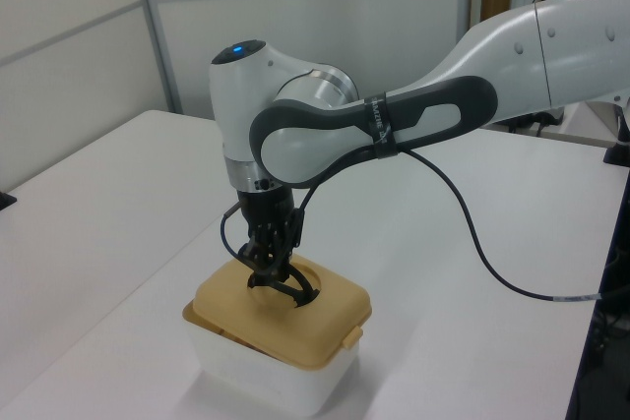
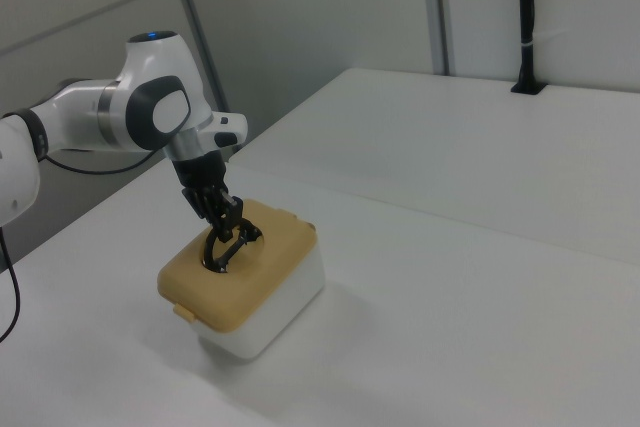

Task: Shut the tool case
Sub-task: 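Lower the lid onto the box rim and press it down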

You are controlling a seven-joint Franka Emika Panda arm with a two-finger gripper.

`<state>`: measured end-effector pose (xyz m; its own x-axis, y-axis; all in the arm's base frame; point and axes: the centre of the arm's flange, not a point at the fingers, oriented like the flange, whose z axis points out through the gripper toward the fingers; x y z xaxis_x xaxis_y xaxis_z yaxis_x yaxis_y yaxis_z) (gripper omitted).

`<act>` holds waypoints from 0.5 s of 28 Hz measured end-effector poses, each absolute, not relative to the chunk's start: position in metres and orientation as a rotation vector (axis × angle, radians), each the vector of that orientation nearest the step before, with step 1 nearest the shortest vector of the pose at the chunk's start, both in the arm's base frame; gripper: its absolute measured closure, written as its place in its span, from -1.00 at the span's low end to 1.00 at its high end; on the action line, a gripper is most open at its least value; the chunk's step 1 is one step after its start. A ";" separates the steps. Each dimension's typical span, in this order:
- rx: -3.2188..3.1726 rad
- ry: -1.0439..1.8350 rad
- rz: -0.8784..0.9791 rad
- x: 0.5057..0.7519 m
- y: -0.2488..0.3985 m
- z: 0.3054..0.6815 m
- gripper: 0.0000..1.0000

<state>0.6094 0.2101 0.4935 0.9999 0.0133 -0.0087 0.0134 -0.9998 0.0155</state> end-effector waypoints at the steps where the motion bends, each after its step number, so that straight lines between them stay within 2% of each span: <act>1: 3.127 0.023 -0.010 0.609 0.211 0.495 0.83; 14: 3.156 0.020 0.043 0.612 0.216 0.515 0.83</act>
